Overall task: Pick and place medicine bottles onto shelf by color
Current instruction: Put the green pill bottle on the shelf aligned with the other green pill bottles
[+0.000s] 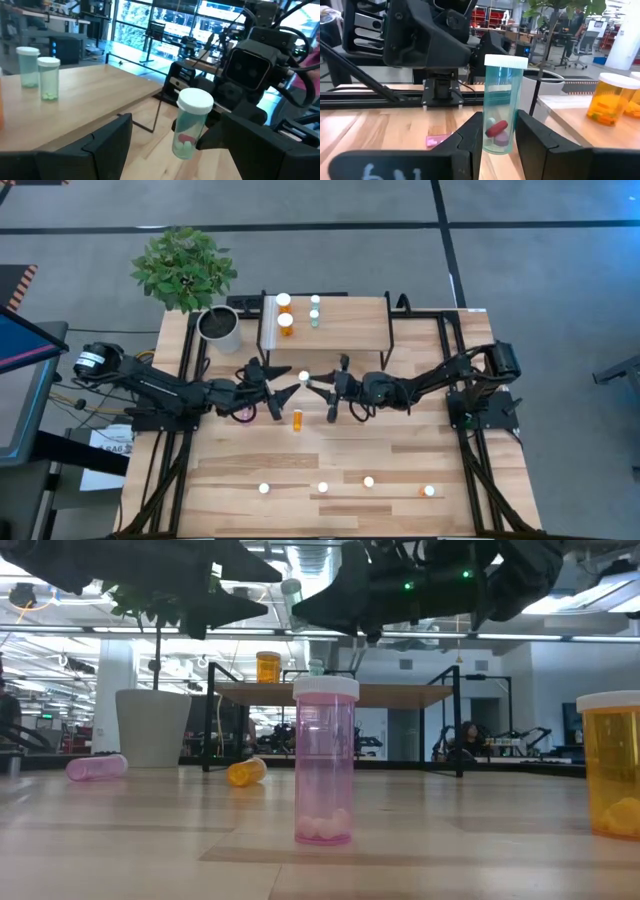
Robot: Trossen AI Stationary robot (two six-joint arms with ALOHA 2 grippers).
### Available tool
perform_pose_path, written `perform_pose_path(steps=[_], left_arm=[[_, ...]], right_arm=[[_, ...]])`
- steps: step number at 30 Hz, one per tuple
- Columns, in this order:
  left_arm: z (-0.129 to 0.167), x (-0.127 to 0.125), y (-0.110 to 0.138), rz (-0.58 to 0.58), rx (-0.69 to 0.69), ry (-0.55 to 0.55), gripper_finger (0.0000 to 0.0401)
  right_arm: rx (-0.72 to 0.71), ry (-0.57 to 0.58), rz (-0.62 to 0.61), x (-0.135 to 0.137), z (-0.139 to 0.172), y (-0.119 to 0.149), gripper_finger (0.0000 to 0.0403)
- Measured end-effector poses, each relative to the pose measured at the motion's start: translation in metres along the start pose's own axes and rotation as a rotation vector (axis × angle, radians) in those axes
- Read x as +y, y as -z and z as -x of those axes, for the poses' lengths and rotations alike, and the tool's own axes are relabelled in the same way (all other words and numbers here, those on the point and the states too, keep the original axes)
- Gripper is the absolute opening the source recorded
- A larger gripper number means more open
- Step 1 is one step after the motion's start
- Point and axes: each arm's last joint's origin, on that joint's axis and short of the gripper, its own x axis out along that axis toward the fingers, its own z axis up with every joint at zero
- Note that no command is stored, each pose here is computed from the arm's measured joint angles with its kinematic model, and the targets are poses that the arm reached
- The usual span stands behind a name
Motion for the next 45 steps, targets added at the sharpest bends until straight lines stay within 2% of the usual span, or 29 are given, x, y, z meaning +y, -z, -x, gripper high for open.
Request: perform_pose_path(steps=[10, 18, 23, 32, 45], left_arm=[[0.0, -0.001, 0.0, -0.04, 0.011, 0.041, 0.029], [0.001, -0.005, 0.002, -0.092, 0.042, 0.187, 0.029], [0.001, -0.006, 0.002, -0.1, 0.044, 0.201, 0.029], [0.005, -0.012, 0.002, -0.215, 0.022, 0.244, 0.029], [0.002, -0.009, -0.003, -0.222, -0.016, 0.281, 0.029]], right_arm=[[0.018, -0.027, -0.001, 0.004, 0.001, 0.002, 0.0119], [0.01, -0.123, 0.024, 0.025, 0.008, 0.0, 0.0119], [0.009, -0.128, 0.026, 0.027, 0.009, 0.0, 0.0119], [0.004, -0.133, 0.023, 0.028, 0.009, -0.001, 0.0119], [0.004, -0.133, 0.023, 0.028, 0.009, -0.001, 0.0119]])
